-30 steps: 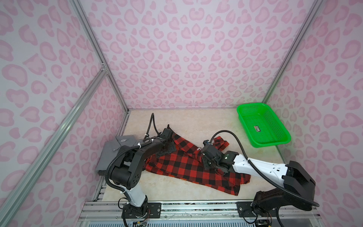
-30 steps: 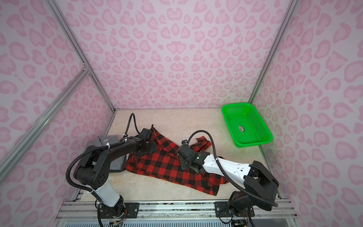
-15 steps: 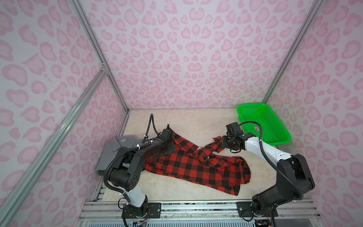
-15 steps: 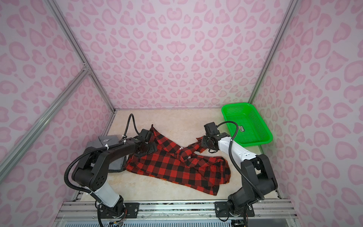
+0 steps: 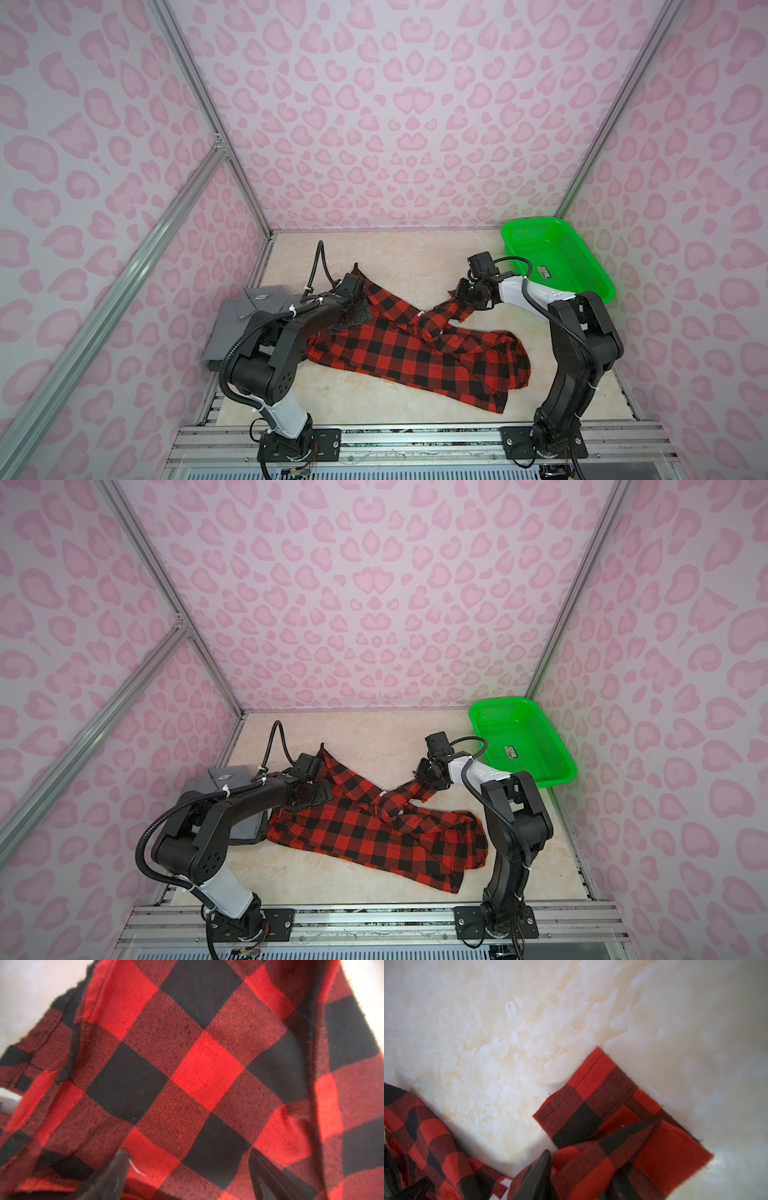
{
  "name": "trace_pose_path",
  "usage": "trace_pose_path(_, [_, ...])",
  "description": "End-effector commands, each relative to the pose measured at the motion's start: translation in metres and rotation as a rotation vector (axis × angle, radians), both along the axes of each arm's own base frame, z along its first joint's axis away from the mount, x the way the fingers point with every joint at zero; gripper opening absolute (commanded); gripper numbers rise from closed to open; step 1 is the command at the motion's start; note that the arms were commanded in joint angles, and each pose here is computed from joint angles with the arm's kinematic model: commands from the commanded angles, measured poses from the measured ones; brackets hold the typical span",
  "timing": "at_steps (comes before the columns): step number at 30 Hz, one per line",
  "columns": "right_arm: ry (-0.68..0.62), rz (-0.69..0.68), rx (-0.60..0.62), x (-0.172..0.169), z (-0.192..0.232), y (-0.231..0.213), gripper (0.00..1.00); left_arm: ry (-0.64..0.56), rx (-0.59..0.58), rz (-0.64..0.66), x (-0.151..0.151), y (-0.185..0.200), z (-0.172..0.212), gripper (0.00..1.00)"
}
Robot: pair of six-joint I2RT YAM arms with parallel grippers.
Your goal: Fold and stack the long sleeve shirts
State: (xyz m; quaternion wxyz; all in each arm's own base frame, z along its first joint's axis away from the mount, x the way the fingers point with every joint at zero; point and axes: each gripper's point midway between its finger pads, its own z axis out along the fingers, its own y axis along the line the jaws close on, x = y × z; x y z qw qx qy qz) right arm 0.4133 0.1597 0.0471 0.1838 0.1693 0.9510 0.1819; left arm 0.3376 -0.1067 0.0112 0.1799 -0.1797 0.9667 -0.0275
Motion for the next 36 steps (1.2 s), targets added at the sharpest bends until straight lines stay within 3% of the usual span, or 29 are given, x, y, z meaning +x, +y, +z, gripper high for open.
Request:
trace_pose_path(1, [-0.066,0.036,0.025,0.017,0.020,0.008,0.11,0.191,-0.037,0.010,-0.043,0.000,-0.026,0.92])
trace_pose_path(3, [-0.131,0.058,0.021,0.027,0.046,0.010,0.01,0.192,-0.035,0.009,-0.044,0.001,-0.026,0.92])
trace_pose_path(14, [-0.640,0.183,-0.093,0.064,0.211,0.006,0.00,0.239,-0.061,0.018,-0.058,-0.001,-0.042,0.92])
trace_pose_path(18, [-0.793,0.250,0.002,0.072,0.248,0.019,0.00,0.274,-0.074,0.023,-0.072,0.000,-0.051,0.92])
trace_pose_path(23, [-0.861,0.388,0.130,0.065,0.272,0.049,0.00,0.296,-0.104,0.041,-0.089,0.001,-0.055,0.92])
trace_pose_path(30, [-0.653,0.329,-0.192,0.100,0.222,0.019,0.01,0.297,-0.125,0.052,-0.102,0.002,-0.047,0.92])
trace_pose_path(36, [-0.741,0.380,-0.432,0.108,0.241,0.038,0.00,0.284,-0.139,0.083,-0.116,0.005,-0.041,0.92])
